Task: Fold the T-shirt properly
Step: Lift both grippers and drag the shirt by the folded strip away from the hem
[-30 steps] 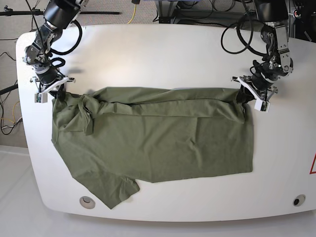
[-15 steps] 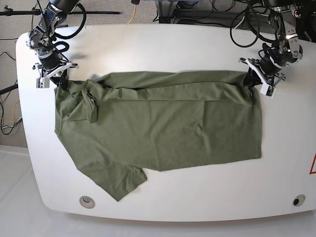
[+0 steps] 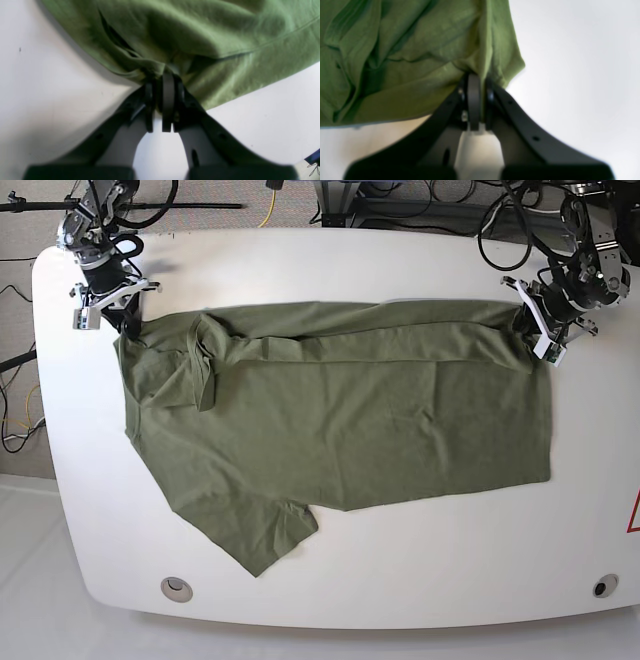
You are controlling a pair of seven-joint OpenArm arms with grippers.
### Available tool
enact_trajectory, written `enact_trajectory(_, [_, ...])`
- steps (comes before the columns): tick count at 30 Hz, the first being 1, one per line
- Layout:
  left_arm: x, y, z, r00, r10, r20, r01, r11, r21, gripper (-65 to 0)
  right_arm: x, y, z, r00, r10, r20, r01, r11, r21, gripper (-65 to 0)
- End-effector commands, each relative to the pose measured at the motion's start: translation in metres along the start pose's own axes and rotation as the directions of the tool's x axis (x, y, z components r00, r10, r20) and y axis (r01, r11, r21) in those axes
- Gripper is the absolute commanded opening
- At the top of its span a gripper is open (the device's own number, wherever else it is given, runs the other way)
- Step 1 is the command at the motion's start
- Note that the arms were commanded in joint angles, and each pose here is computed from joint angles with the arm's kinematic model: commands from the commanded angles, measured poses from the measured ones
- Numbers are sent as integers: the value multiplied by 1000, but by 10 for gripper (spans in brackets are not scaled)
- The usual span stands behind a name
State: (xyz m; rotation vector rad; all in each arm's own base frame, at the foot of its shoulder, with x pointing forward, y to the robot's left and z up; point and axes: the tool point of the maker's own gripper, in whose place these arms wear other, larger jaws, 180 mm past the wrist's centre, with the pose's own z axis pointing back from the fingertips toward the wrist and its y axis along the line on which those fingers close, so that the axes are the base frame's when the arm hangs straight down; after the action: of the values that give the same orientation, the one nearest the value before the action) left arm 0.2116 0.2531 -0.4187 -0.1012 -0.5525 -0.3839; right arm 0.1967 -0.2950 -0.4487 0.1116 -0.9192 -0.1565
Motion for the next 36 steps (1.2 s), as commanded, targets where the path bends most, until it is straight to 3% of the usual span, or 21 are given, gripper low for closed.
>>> enact_trajectory(1, [-38, 7, 4, 986, -39, -165, 45, 998, 35, -650, -89, -7, 24, 926, 58, -374, -78, 996, -37, -650])
enact_trajectory(20, [-65, 23, 8, 949, -99, -299, 136, 985, 105, -650, -152, 14, 64, 877, -21, -479, 0, 999, -44, -650])
enact_trajectory(24, [-93, 24, 4, 928, -67, -366, 107, 990, 89, -650, -160, 14, 73, 866, -27, -499, 2, 999, -49, -650])
enact_trajectory(30, [-116, 20, -4, 924, -21, -381, 49, 997, 64, -650, -169, 12, 84, 854, -31, -520, 2, 998, -56, -650])
enact_trajectory(36, [-135, 16, -6, 910, 10, -415, 13, 999, 51, -650, -169, -9, 96, 858, -80, -508, 15, 991, -130, -650])
